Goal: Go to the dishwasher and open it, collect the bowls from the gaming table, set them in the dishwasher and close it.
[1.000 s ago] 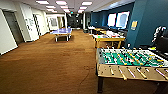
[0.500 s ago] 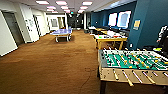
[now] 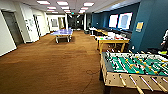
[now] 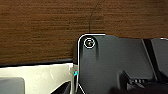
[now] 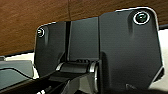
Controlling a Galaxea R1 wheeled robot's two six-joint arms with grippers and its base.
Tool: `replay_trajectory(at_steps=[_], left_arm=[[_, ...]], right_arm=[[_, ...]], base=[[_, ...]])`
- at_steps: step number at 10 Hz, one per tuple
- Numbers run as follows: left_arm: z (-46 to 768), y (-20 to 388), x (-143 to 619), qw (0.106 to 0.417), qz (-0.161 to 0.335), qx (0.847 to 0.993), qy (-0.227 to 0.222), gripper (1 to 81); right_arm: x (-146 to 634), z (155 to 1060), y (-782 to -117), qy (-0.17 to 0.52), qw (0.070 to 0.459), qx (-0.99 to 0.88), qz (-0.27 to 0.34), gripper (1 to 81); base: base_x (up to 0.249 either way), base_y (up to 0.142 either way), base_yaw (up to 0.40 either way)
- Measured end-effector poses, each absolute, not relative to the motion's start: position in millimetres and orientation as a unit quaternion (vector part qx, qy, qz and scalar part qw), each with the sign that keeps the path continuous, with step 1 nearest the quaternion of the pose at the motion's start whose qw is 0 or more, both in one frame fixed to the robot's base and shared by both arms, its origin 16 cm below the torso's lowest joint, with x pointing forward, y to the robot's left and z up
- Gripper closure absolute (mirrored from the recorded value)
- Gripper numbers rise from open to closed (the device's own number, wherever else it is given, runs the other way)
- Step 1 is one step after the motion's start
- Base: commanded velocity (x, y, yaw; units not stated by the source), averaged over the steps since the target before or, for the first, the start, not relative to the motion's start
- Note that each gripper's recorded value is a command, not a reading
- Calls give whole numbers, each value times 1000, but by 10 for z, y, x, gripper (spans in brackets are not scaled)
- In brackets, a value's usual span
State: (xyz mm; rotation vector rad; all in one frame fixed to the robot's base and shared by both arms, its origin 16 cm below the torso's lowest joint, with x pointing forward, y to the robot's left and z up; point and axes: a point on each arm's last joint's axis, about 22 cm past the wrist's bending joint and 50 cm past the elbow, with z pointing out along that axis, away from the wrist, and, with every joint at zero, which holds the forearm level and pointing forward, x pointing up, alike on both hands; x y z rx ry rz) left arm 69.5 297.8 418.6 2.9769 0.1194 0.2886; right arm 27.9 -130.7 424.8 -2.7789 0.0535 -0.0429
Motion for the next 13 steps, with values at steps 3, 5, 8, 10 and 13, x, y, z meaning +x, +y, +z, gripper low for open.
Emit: replay_trajectory(at_steps=[3,5,8,10,13], left_arm=[[4174,2417,642,113,89,989,42,10],[4176,2678,652,95,92,990,41,10],[4173,2609,644,99,91,990,41,10],[4173,2616,641,99,91,990,41,10],[4172,2616,636,99,90,990,42,10]], right_arm=[[234,4174,-1893,21,140,-990,-11,10],[220,4190,-1711,20,151,-988,-10,10],[233,4205,-1604,20,160,-987,-11,10],[230,4192,-1712,20,152,-988,-11,10],[229,4197,-1669,20,155,-988,-11,10]], base=[[197,0,0],[197,0,0],[205,0,0],[223,0,0],[223,0,0]])
